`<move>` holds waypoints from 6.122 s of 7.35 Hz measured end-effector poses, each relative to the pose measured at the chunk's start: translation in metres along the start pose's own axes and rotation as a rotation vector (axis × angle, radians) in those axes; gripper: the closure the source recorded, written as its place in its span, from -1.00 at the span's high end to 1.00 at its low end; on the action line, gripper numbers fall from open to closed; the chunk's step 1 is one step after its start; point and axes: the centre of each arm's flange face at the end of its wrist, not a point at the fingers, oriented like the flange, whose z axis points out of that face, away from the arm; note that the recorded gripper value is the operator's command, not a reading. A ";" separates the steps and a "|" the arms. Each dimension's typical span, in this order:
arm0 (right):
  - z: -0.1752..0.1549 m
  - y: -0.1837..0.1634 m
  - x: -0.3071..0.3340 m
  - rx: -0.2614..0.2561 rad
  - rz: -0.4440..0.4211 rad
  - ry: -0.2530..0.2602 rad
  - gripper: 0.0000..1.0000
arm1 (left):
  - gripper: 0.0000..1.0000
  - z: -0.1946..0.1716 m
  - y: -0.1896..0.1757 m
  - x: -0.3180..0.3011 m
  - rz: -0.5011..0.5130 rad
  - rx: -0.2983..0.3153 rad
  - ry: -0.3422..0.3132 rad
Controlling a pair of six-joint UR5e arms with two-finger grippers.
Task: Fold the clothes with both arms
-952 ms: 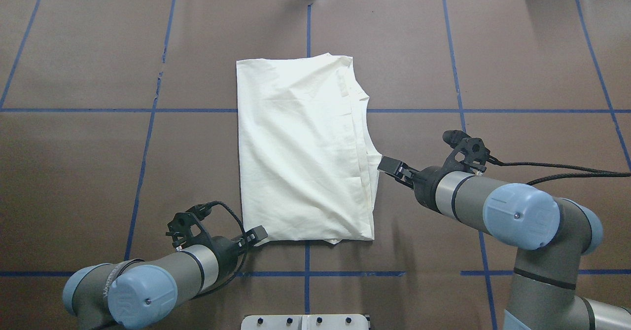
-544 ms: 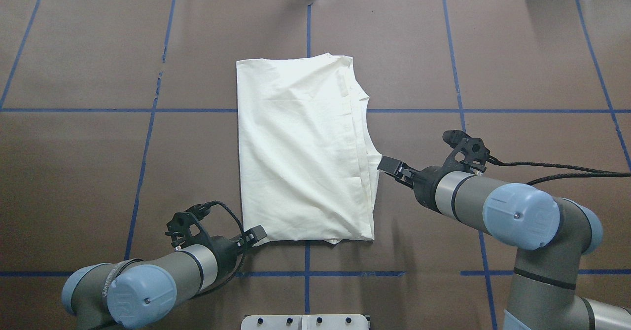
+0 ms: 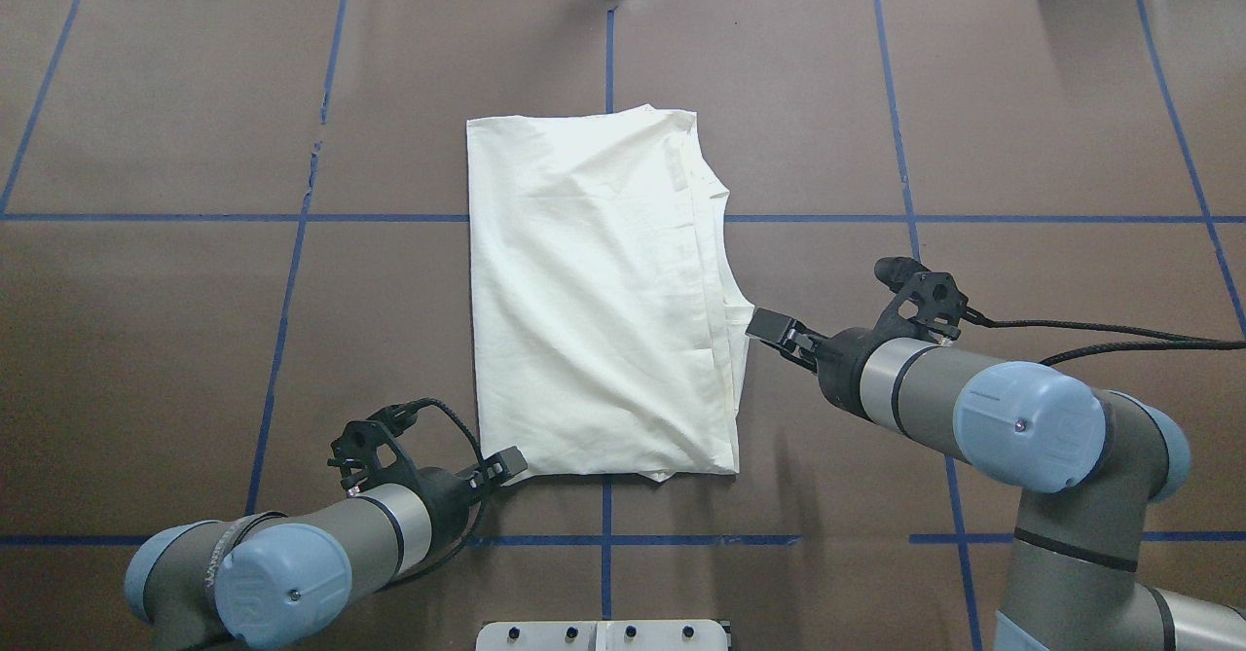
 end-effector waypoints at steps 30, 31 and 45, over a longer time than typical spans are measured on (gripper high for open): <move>0.002 0.080 -0.073 0.051 0.048 0.195 -1.00 | -1.00 -0.088 -0.001 0.066 -0.020 -0.093 0.061; -0.033 0.081 -0.080 0.035 0.057 0.190 -1.00 | -1.00 -0.131 -0.004 0.083 -0.017 -0.120 0.048; 0.141 -0.007 -0.131 0.184 0.039 0.312 0.98 | 0.19 -0.019 -0.193 0.155 0.201 0.095 -0.166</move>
